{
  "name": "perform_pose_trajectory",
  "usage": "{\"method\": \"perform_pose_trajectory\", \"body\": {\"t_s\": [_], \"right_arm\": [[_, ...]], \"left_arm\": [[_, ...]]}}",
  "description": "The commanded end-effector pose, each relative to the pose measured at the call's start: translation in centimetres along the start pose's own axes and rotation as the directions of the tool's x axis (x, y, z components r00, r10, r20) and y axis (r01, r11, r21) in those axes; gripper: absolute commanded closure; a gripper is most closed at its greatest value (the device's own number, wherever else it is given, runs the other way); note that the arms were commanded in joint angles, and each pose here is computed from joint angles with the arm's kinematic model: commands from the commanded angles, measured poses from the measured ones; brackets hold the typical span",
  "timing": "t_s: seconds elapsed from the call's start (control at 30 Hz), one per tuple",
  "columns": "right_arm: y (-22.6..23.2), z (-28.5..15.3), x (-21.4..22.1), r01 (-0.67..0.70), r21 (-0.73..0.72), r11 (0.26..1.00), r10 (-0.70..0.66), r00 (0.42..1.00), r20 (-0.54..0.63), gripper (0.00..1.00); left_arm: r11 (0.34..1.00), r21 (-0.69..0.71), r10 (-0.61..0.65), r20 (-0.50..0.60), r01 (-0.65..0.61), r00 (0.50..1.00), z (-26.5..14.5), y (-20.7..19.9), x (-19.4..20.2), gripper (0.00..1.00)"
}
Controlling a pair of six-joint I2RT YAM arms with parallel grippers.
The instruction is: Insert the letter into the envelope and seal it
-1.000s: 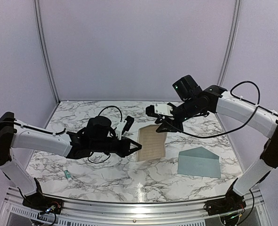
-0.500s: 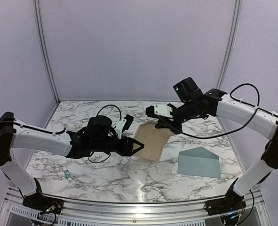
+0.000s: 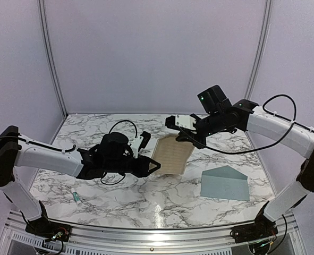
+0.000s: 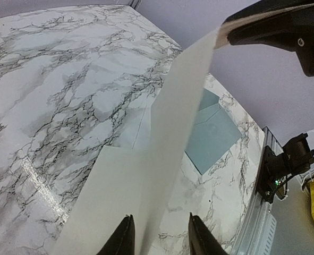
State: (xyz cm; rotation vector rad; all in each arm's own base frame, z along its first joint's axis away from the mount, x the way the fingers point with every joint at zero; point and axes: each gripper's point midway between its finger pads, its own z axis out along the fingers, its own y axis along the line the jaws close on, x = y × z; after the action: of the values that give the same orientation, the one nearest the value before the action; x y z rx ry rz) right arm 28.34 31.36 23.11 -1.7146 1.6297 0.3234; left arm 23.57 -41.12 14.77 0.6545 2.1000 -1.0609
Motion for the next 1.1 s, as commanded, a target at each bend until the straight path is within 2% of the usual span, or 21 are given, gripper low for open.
{"method": "perform_pose_trajectory", "body": {"t_s": [0.0,0.27,0.47,0.7,0.83,0.97,1.0,1.07], "right_arm": [[-0.9,-1.5,-1.6,0.006,0.056,0.998,-0.008,0.999,0.039,1.00],[-1.0,-2.1,-1.8,0.004,0.072,0.997,-0.007,0.999,0.049,1.00],[-0.5,-2.4,-1.8,0.006,0.060,0.998,-0.009,0.998,0.058,1.00],[1.3,-2.7,-1.1,0.001,0.009,1.000,-0.001,0.998,0.064,1.00],[4.4,-2.8,-1.0,0.010,-0.117,0.993,0.002,0.995,0.105,1.00],[9.3,-1.4,0.3,0.001,-0.271,0.963,0.019,0.997,0.071,0.68],[10.9,-0.7,1.1,-0.006,-0.312,0.950,0.020,0.999,0.043,0.62],[13.7,0.7,2.5,-0.042,-0.378,0.925,0.046,0.999,0.002,0.56]], "left_arm": [[1.000,0.011,0.001,-0.001,-0.001,1.000,0.1,-0.4,-0.2,0.69],[1.000,-0.015,-0.022,-0.009,0.022,1.000,0.8,0.4,0.3,0.84],[0.998,-0.055,-0.040,0.017,0.041,0.999,1.3,1.2,0.0,0.99],[0.997,-0.057,-0.044,0.114,0.051,0.993,0.2,1.0,-2.0,1.00],[0.999,-0.022,-0.047,0.138,0.050,0.989,-0.1,0.3,-2.6,1.00],[0.999,0.019,-0.046,0.157,0.044,0.986,-0.4,-0.5,-3.1,1.00],[0.999,0.028,-0.043,0.162,0.039,0.986,-0.5,-0.7,-3.2,1.00],[0.999,0.037,-0.028,0.175,0.022,0.984,-0.8,-1.0,-3.4,1.00]]}}
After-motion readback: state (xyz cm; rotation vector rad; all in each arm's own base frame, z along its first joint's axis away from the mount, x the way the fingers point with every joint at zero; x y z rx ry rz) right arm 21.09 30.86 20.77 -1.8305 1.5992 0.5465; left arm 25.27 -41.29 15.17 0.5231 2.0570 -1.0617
